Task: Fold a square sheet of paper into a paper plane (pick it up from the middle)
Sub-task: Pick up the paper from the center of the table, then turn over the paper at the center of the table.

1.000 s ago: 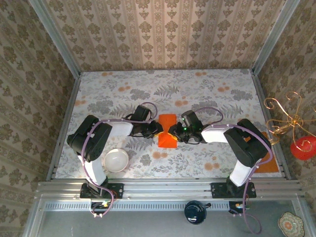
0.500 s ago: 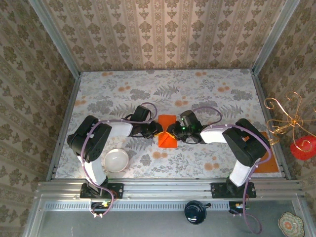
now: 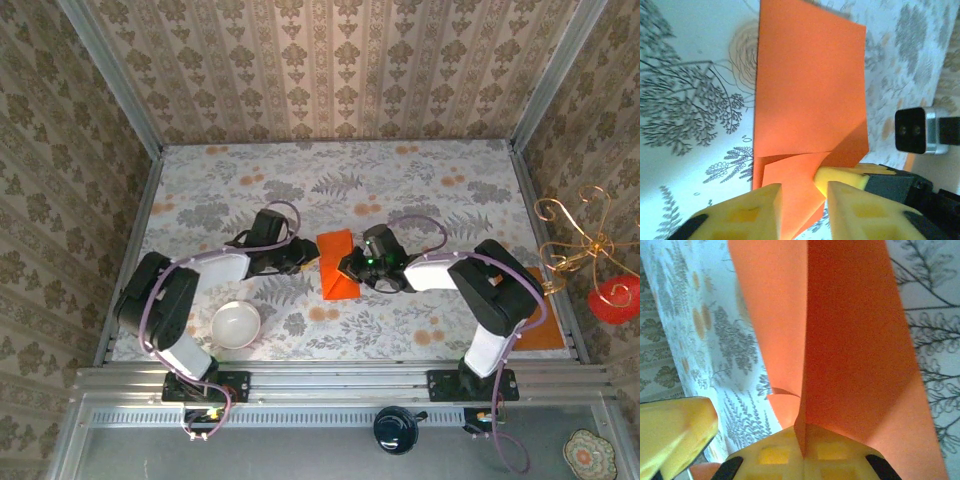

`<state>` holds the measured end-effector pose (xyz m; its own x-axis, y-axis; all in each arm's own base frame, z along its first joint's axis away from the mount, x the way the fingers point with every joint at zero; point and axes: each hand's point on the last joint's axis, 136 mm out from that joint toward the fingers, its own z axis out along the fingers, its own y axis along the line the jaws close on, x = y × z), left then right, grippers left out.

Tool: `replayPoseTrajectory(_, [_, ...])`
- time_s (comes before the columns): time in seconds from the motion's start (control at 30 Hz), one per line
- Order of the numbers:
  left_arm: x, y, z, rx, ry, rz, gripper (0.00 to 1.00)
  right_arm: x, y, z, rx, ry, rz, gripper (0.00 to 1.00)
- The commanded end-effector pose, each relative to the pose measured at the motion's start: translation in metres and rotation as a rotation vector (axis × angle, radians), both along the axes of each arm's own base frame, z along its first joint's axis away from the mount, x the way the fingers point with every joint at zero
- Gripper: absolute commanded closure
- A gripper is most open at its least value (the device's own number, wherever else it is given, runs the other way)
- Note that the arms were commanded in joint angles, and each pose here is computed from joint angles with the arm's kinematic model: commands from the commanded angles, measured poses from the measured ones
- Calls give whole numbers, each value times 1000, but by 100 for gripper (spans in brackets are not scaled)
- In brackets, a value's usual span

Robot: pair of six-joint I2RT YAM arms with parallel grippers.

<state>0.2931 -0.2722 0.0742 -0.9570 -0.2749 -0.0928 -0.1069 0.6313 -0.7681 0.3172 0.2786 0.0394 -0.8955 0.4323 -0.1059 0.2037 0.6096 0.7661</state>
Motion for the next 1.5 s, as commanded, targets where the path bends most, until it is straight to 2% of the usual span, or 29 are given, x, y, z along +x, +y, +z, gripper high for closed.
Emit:
replayPoseTrajectory(0.0, [-1,11,16,-42,-21,14,62,11,-1,39,21,-154,15,93])
replayPoseTrajectory(0.17, [-3,17,46,-111,-78,4,43,17,1,89,109,-278,56,93])
replayPoseTrajectory(0.33, [-10,6,77,-214,-128,-52,24,18,6,132,212,-365,107,93])
replayPoseTrajectory(0.47, [-12,-7,96,-312,-151,-85,20,17,11,156,282,-403,131,92])
replayPoseTrajectory(0.6, [-14,-15,104,-344,-166,-113,18,18,12,167,347,-404,127,92])
replayPoseTrajectory(0.9, [-18,-28,115,-389,-175,-175,21,19,13,182,445,-406,128,91])
replayPoseTrajectory(1.17, [-16,-28,126,-417,-229,-181,33,19,9,175,438,-385,120,90])
replayPoseTrajectory(1.47, [-12,-25,127,-421,-249,-174,52,19,8,166,431,-360,117,90])
